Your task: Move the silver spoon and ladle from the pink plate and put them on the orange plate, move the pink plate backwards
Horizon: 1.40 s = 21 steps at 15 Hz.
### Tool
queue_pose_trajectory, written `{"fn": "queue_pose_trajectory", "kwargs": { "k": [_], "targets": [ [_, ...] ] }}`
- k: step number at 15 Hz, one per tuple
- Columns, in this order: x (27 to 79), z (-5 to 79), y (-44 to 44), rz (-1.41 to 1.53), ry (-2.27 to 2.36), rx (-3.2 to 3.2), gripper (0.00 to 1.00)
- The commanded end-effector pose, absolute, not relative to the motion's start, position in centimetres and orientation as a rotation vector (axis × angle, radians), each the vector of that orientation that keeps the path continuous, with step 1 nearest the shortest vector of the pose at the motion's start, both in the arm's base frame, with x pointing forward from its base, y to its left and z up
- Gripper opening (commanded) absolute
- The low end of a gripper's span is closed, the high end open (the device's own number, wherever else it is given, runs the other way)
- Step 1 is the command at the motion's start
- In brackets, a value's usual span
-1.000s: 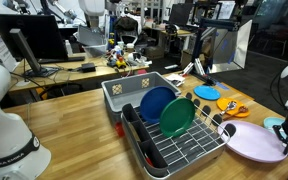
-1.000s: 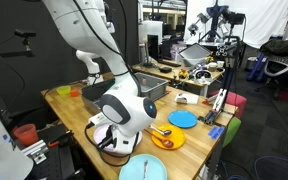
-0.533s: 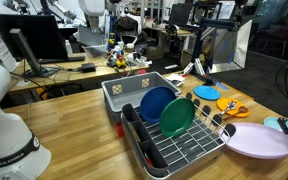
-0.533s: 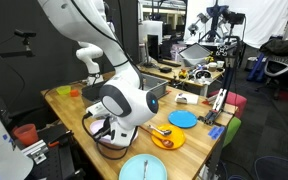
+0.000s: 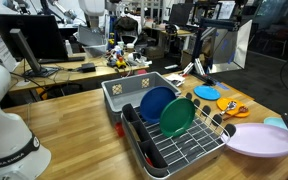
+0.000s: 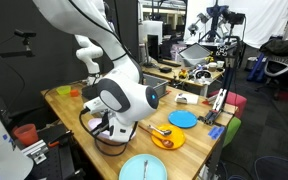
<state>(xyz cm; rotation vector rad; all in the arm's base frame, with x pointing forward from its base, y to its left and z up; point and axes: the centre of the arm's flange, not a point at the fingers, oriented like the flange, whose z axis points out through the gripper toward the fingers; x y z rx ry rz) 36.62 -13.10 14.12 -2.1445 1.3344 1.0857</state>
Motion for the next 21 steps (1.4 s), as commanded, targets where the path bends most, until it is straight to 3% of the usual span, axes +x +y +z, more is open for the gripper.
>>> {"fn": "queue_pose_trajectory", "kwargs": {
  "k": [1, 11, 21],
  "targets": [
    [36.3, 16.5, -13.8, 1.046, 1.309, -2.127, 0.01],
    [38.3, 21.9, -15.1, 0.817, 1.266, -2.209, 0.01],
    [50.7, 24.3, -12.9, 0.427, 1.182, -2.378, 0.01]
  ]
}}
